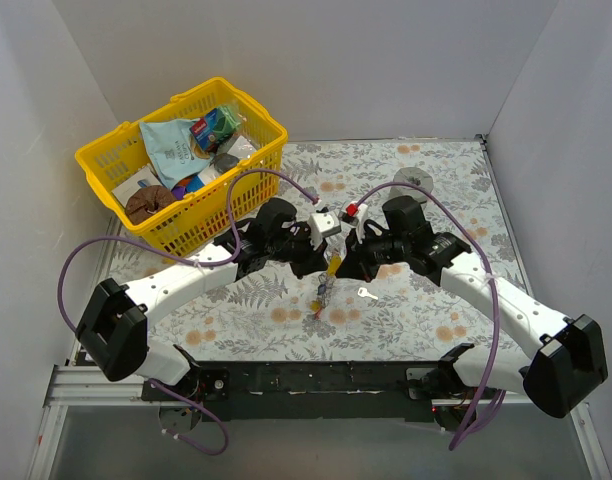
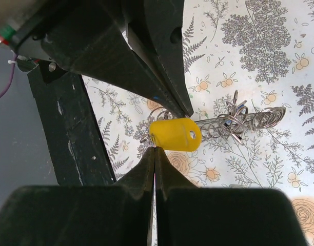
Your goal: Put the keys on the keyring
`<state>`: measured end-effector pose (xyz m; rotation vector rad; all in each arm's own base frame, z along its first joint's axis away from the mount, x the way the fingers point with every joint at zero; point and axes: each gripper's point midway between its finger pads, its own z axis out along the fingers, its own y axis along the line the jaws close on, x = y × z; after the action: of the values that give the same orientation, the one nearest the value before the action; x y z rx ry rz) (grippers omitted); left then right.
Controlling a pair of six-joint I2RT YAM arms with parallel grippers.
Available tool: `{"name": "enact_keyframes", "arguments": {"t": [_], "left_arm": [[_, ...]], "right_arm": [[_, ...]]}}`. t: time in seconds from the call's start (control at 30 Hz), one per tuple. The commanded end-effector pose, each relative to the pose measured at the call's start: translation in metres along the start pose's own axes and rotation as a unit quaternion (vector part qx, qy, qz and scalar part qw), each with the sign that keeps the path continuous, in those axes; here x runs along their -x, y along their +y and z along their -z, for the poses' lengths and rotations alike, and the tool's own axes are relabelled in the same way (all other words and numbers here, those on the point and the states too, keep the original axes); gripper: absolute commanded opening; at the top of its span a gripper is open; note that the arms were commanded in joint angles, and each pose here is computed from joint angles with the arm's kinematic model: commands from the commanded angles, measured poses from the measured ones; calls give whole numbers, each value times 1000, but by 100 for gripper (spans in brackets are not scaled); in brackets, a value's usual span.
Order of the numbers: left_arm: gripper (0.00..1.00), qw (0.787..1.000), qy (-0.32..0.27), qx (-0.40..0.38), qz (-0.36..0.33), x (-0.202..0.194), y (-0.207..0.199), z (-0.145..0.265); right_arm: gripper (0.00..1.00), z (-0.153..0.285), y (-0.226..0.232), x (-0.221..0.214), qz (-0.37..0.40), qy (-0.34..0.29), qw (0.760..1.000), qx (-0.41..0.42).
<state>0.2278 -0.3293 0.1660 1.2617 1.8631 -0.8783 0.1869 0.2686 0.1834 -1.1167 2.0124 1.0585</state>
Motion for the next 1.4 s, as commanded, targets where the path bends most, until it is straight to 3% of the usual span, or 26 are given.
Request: {"name": "enact_keyframes", "arguments": {"t": [0.0, 0.5, 1.0, 1.37], "left_arm": [[0, 998, -46, 12, -31, 36, -2, 11], [0, 997, -57, 19, -48, 38, -6, 18], [0, 995, -61, 36, -76, 50, 4, 14], [0, 987, -52, 36, -145, 51, 15, 2]], "right_arm": [[1, 5, 5, 17, 25, -19, 999, 4], [1, 18, -16, 19, 14, -50, 997, -63], [1, 19, -17, 17, -1, -89, 996, 31], [1, 29, -26, 22, 6, -90, 995, 35]]}}
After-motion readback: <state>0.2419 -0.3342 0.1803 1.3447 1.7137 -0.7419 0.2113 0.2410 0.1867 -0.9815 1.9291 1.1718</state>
